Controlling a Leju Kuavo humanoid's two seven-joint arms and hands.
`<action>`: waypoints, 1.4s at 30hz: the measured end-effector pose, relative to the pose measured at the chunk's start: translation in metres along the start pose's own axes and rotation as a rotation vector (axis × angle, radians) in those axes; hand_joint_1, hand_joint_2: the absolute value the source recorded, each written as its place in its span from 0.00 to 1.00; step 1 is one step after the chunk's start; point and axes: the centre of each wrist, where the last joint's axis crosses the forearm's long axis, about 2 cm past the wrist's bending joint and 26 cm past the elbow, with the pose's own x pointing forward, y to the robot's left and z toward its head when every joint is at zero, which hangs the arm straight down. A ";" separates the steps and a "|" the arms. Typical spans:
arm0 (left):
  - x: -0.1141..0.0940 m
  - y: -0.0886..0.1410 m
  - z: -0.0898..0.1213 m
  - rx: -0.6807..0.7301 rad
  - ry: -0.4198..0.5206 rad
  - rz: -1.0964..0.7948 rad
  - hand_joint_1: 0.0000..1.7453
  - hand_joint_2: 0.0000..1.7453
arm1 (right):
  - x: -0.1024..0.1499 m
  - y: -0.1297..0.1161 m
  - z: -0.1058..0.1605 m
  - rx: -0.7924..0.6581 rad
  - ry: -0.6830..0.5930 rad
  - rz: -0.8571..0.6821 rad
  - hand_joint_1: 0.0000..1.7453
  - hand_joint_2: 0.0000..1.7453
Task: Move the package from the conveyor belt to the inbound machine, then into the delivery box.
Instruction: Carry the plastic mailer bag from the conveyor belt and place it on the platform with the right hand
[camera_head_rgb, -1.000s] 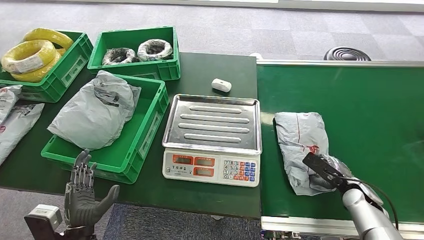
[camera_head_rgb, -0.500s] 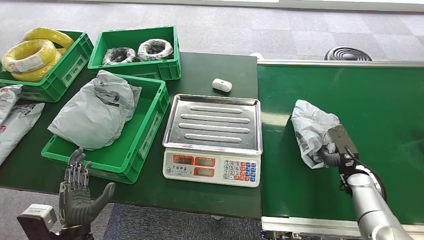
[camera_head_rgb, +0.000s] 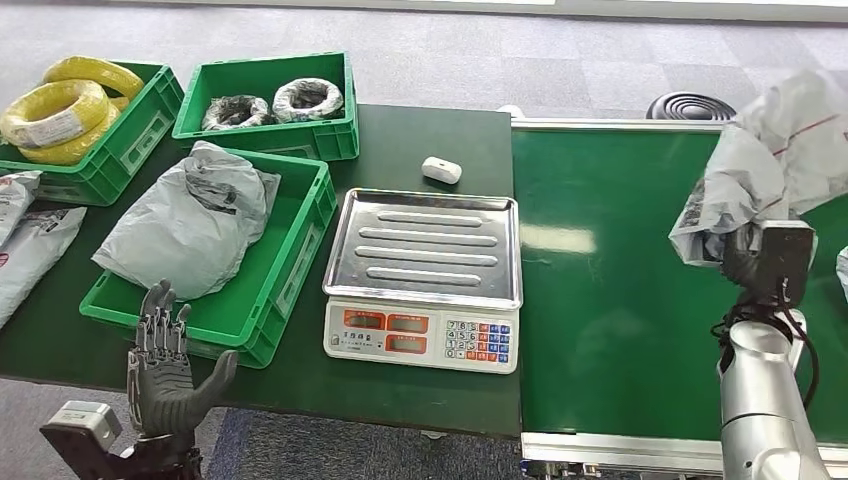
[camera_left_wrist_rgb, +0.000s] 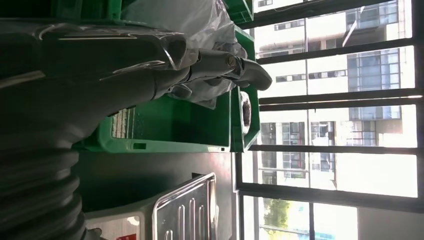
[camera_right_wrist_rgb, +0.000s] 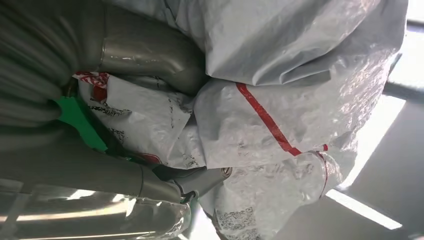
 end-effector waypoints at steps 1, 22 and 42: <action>-0.001 -0.001 -0.002 -0.001 -0.005 0.007 0.00 1.00 | 0.010 0.007 -0.002 0.047 -0.055 0.043 1.00 1.00; -0.006 0.004 -0.011 -0.067 0.006 0.024 0.00 1.00 | 0.105 0.130 0.044 0.823 -0.461 0.361 0.24 1.00; -0.007 -0.028 -0.033 -0.274 0.064 -0.055 0.00 1.00 | 0.089 0.116 0.064 0.742 -0.386 0.099 0.00 1.00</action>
